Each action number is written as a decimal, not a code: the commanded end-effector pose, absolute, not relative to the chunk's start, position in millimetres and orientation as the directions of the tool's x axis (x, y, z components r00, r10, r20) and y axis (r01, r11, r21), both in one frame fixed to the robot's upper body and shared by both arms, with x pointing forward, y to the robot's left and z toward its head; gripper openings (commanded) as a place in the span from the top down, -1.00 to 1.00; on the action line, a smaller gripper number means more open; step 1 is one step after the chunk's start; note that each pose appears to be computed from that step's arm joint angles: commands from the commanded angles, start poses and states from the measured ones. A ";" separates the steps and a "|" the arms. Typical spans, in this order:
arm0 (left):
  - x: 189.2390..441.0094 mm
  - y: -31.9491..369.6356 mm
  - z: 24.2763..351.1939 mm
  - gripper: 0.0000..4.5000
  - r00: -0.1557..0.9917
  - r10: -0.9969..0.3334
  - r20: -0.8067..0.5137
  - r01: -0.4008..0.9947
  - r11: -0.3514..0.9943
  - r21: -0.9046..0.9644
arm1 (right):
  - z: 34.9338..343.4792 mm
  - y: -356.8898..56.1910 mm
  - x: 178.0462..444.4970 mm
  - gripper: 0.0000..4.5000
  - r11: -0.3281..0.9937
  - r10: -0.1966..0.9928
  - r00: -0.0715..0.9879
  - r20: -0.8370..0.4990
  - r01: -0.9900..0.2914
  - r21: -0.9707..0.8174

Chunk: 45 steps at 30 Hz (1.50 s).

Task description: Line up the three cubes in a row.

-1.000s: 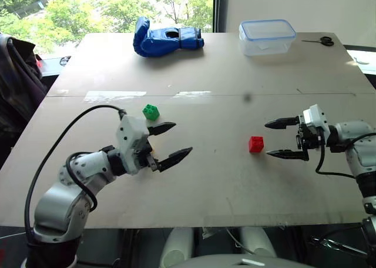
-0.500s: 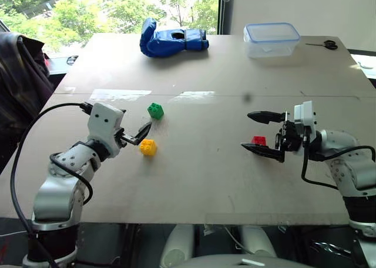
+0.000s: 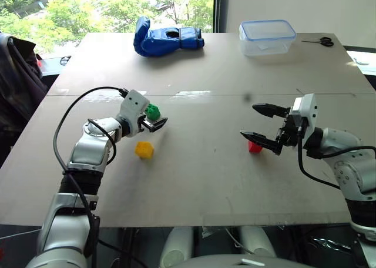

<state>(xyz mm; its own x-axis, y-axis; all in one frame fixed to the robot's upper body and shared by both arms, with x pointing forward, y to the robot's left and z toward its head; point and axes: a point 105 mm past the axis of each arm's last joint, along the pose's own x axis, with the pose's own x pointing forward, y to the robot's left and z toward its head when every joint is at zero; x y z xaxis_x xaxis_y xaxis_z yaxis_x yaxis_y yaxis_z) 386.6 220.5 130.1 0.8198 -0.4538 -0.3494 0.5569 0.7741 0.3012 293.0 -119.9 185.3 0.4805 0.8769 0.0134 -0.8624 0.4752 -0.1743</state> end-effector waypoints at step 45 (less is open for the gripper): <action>302.2 60.1 141.9 0.42 0.158 -0.894 -0.420 0.929 -0.009 0.369 | 158.7 -175.7 246.3 -1.00 0.521 0.845 0.535 0.000 -0.823 -0.227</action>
<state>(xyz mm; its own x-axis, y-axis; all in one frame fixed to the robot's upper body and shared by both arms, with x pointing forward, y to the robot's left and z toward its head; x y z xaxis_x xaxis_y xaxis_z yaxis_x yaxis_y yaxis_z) 302.3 66.1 138.1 0.1536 -0.8874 -0.4347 0.9432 0.0004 0.3323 251.0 -172.7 143.0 0.5403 0.8396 -0.0561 -0.8335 0.5248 -0.1727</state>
